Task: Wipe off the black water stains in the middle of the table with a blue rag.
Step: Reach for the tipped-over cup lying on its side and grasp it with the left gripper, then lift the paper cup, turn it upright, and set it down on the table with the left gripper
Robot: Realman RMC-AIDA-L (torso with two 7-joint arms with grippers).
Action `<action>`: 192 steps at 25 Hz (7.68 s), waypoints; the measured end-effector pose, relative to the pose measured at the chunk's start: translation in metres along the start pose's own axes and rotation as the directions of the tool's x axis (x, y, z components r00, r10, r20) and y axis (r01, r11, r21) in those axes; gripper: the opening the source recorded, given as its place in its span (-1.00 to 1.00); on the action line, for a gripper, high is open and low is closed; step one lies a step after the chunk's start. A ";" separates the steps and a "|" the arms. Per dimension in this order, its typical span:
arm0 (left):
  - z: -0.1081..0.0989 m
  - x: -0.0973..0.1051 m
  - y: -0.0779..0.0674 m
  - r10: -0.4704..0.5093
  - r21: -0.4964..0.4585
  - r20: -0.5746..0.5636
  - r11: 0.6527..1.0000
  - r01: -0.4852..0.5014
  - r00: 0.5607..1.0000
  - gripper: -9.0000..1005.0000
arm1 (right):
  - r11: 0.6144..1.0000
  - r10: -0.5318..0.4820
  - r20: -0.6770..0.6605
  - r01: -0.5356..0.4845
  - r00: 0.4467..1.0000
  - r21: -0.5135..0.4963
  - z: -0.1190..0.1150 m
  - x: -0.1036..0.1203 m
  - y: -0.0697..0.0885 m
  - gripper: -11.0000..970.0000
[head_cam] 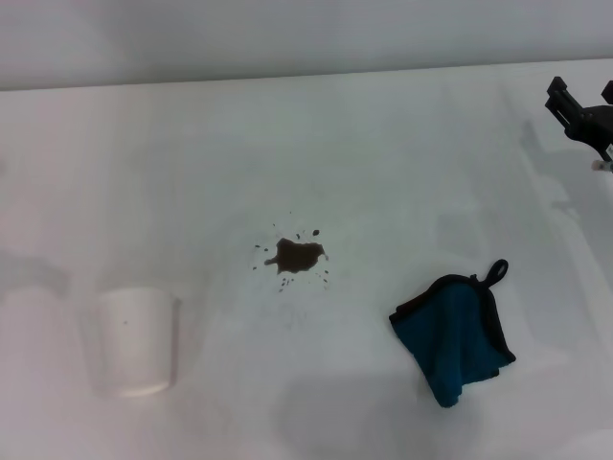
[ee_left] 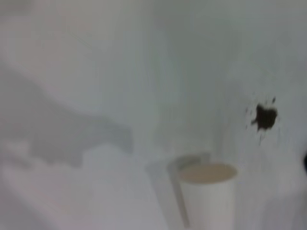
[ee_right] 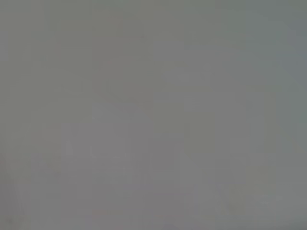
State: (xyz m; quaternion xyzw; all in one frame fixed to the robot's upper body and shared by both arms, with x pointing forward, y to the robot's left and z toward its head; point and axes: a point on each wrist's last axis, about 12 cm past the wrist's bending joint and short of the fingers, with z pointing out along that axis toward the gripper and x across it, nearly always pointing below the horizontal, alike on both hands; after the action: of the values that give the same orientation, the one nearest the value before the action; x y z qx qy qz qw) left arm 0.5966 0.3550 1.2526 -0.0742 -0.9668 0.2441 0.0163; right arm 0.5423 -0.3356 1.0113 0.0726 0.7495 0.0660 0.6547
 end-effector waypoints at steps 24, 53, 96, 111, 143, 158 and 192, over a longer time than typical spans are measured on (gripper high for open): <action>0.109 -0.034 -0.065 0.063 -0.101 -0.190 0.991 -0.084 0.980 0.75 | 1.000 0.004 -0.005 -0.004 1.000 -0.012 0.005 -0.001 0.006 0.76; 0.159 -0.028 -0.077 0.022 -0.184 -0.253 0.980 -0.071 0.967 0.75 | 0.999 0.040 -0.036 -0.040 0.999 0.004 0.006 0.002 0.005 0.76; 0.191 -0.027 -0.068 0.031 -0.186 -0.163 0.981 -0.062 0.986 0.67 | 0.999 0.043 -0.054 -0.042 0.998 0.035 -0.003 0.008 -0.004 0.76; 0.164 -0.042 -0.072 0.117 -0.200 -0.029 0.972 -0.121 0.993 0.37 | 0.997 0.077 -0.046 -0.075 0.996 0.033 -0.001 0.006 -0.003 0.76; 0.227 -0.025 -0.045 0.536 -0.507 0.594 0.828 -0.239 0.599 0.22 | 0.994 0.093 -0.023 -0.091 0.995 0.053 0.003 0.001 -0.006 0.76; 0.278 0.032 -0.025 0.656 -0.624 0.709 0.755 -0.204 0.259 0.21 | 0.994 0.094 -0.010 -0.094 0.996 0.051 0.005 -0.002 -0.005 0.76; 0.302 0.048 0.002 0.574 -0.540 0.749 0.818 -0.198 0.331 0.43 | 0.992 0.123 -0.001 -0.123 0.992 0.021 0.012 -0.006 0.002 0.76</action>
State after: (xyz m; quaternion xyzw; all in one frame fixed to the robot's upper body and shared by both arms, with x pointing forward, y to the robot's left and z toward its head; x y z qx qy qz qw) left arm 0.5290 0.2227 0.9859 -0.1685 -0.8036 0.0642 -0.5672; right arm 0.5546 -0.3346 1.0159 0.1253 0.7448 0.0985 0.6480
